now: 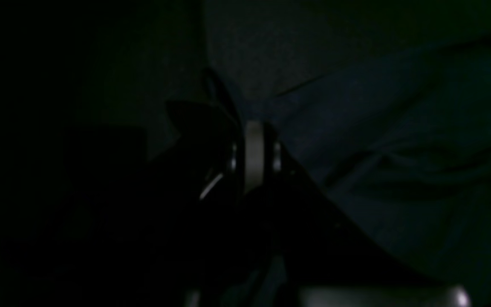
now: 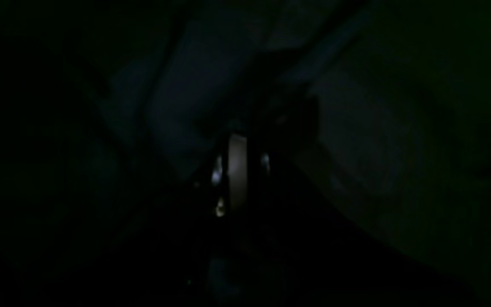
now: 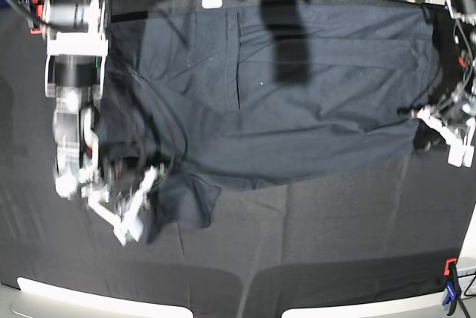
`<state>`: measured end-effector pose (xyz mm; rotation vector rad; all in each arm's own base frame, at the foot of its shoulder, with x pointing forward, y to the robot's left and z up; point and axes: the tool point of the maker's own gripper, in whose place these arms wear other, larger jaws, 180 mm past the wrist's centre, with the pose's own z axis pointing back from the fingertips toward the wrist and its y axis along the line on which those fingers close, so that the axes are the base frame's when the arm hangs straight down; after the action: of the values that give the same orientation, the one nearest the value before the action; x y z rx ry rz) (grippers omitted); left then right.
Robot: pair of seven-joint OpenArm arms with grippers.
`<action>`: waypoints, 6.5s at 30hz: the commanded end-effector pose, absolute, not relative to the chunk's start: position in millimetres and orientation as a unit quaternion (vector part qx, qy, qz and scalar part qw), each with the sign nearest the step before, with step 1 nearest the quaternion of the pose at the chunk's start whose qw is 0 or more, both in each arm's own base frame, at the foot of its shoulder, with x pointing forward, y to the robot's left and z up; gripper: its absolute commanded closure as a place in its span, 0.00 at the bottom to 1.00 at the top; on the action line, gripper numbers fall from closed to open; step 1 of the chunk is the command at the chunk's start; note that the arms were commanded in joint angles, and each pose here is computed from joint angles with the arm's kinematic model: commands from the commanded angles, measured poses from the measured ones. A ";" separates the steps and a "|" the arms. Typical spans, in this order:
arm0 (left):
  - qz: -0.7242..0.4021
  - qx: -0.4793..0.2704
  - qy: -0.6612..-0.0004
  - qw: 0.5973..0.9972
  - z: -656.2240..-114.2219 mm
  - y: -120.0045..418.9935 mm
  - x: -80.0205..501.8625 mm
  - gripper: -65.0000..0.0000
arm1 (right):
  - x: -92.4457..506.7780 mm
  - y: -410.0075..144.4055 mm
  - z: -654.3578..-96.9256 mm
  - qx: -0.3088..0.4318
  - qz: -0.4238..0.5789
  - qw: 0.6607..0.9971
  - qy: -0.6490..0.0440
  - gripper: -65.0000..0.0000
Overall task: Layout the t-shirt on the table in an organized manner, then fold the t-shirt properly
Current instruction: 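Fold the held hem over toward the collar edge with both grippers, then release the folded hem and lift the right gripper, then press and tuck the folded hem end with the right gripper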
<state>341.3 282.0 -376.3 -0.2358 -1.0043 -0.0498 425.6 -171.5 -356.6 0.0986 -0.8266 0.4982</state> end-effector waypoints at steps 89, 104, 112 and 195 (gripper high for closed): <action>-0.082 -0.092 -0.489 0.863 -330.9 251.3 298.7 0.52 | 356.1 -277.8 -341.4 0.070 0.057 0.926 -0.365 0.57; -0.072 -0.103 -0.501 0.856 -330.9 242.8 300.8 0.52 | 353.9 -290.6 -357.9 0.128 0.024 0.944 -0.302 0.60; -0.072 -0.103 -0.501 0.856 -330.9 242.8 300.8 0.52 | 355.8 -284.3 -354.0 0.147 0.023 0.940 -0.305 0.93; -0.082 -0.082 -0.492 0.863 -335.9 247.6 298.7 0.52 | 201.8 -124.0 -287.7 0.228 0.304 0.849 -0.367 0.74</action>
<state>290.8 244.6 -352.0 -0.1783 -0.9757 -0.1631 197.0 -127.8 -300.0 0.4672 -0.7213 0.6209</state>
